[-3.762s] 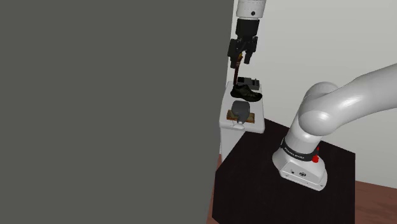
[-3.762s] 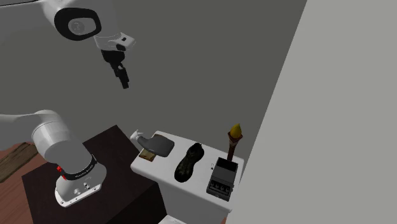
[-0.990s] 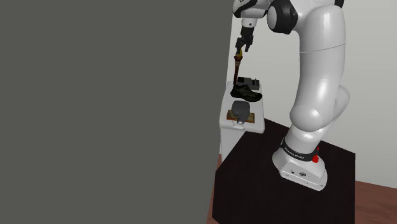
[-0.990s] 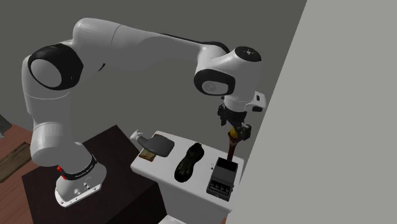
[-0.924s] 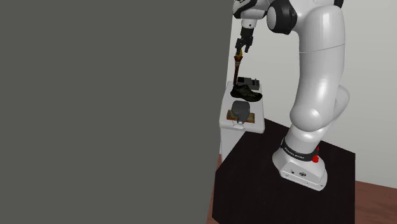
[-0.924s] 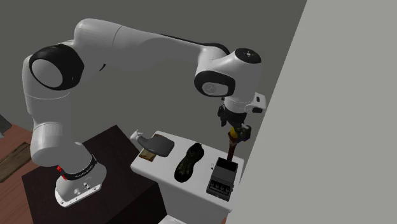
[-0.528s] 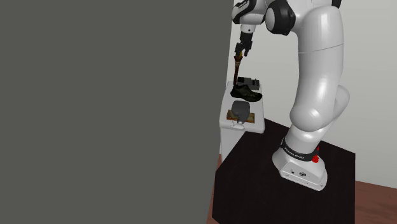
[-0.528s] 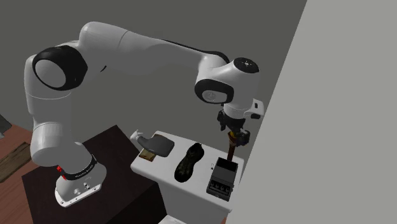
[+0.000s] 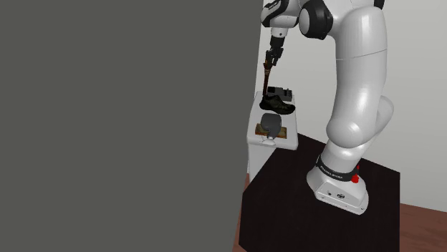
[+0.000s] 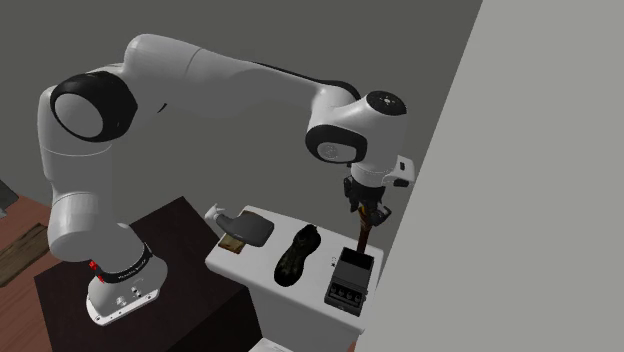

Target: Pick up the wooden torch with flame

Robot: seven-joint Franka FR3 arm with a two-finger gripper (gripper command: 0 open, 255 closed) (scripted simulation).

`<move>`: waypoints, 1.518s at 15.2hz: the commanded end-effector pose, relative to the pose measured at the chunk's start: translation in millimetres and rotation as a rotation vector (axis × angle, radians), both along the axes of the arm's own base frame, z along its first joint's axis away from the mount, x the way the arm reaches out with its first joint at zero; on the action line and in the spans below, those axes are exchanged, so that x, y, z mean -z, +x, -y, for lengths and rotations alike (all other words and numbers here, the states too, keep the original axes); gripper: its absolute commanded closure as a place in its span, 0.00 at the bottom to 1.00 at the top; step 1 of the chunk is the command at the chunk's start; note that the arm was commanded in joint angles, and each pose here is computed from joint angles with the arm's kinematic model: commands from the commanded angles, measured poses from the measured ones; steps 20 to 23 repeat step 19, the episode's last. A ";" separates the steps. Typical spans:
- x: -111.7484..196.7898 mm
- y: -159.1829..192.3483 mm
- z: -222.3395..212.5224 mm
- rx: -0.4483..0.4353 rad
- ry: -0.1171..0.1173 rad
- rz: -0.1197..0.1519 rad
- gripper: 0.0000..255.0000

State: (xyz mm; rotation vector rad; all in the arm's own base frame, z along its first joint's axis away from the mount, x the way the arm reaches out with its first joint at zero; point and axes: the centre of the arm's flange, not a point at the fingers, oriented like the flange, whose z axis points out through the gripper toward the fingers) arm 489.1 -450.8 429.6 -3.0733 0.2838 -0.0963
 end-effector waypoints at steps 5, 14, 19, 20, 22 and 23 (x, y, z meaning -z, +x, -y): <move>-14.1 0.5 1.0 0.000 0.001 -0.001 1.00; -61.6 0.5 1.0 0.000 0.001 -0.001 1.00; -78.2 0.5 1.0 0.000 0.001 -0.001 1.00; -78.2 0.5 1.0 0.000 0.001 -0.001 1.00; -78.2 0.5 1.0 0.000 0.001 -0.001 1.00; -78.2 0.5 1.0 0.000 0.001 -0.001 1.00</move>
